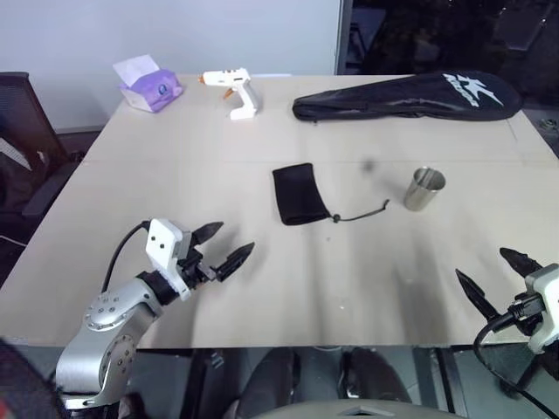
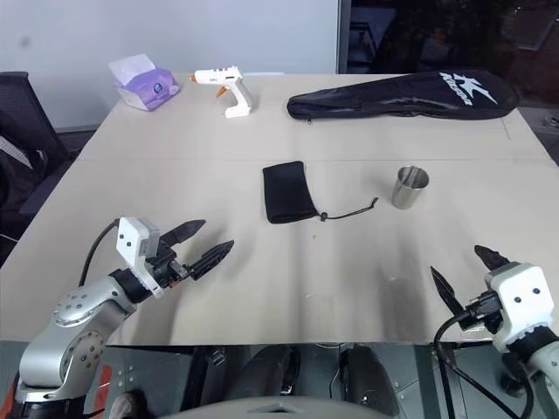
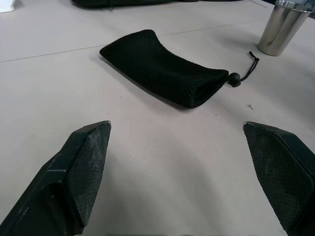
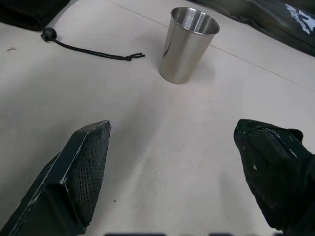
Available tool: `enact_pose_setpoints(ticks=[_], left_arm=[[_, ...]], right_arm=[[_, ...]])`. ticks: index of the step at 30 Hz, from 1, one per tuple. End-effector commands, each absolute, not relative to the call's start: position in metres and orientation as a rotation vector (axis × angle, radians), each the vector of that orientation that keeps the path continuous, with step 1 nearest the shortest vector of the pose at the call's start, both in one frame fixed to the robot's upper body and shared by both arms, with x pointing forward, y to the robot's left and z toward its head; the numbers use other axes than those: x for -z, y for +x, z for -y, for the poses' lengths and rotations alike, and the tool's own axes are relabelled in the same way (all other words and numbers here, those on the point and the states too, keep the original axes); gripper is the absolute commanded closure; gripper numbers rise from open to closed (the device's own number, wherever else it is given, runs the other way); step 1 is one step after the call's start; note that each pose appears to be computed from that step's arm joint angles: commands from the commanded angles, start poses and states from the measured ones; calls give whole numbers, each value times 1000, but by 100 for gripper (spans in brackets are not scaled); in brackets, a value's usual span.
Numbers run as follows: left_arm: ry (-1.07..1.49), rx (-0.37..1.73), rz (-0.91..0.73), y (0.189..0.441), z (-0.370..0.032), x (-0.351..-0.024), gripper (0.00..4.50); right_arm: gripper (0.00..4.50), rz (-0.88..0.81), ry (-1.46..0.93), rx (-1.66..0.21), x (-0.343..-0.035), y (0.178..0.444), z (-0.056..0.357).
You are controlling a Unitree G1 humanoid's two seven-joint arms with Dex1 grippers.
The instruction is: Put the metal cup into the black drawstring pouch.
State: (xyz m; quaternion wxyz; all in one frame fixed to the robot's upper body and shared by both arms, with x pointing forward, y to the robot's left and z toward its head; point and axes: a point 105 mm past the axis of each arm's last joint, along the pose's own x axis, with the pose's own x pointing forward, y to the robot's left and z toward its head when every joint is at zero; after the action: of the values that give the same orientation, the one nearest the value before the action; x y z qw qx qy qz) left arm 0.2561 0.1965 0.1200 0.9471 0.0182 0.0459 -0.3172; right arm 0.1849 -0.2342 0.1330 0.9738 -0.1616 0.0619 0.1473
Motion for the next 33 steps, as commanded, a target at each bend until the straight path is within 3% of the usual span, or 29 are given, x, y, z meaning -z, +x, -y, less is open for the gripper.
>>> enact_pose_setpoints(ticks=[1,4,8,14,24,26,28,33], left_arm=[[107,671,-71,266,-193,-141,0],[177,687,-132,304,-181,-166,0],[361,864,-217,321,-152,-177,0],[588,1071,-244,347,-108,-166,0],[844,1151,-229,383,-93,-142,0],[845,1168,-226,386,-87,-137,51],[861,1176,-224,388,-84,-132,111],[866,1174,-220,396,-83,-130,333]], right_arm=[[28,-65,-338,-319,-146,183,229],[28,-26,-305,-415,-151,180,206],[28,-27,-325,-548,-153,173,178],[28,-54,-308,-656,-150,166,152],[28,-7,-327,-585,-149,172,141],[0,2,-322,-563,-150,174,141],[0,9,-317,-544,-151,176,141],[0,59,-358,-422,-161,187,154]])
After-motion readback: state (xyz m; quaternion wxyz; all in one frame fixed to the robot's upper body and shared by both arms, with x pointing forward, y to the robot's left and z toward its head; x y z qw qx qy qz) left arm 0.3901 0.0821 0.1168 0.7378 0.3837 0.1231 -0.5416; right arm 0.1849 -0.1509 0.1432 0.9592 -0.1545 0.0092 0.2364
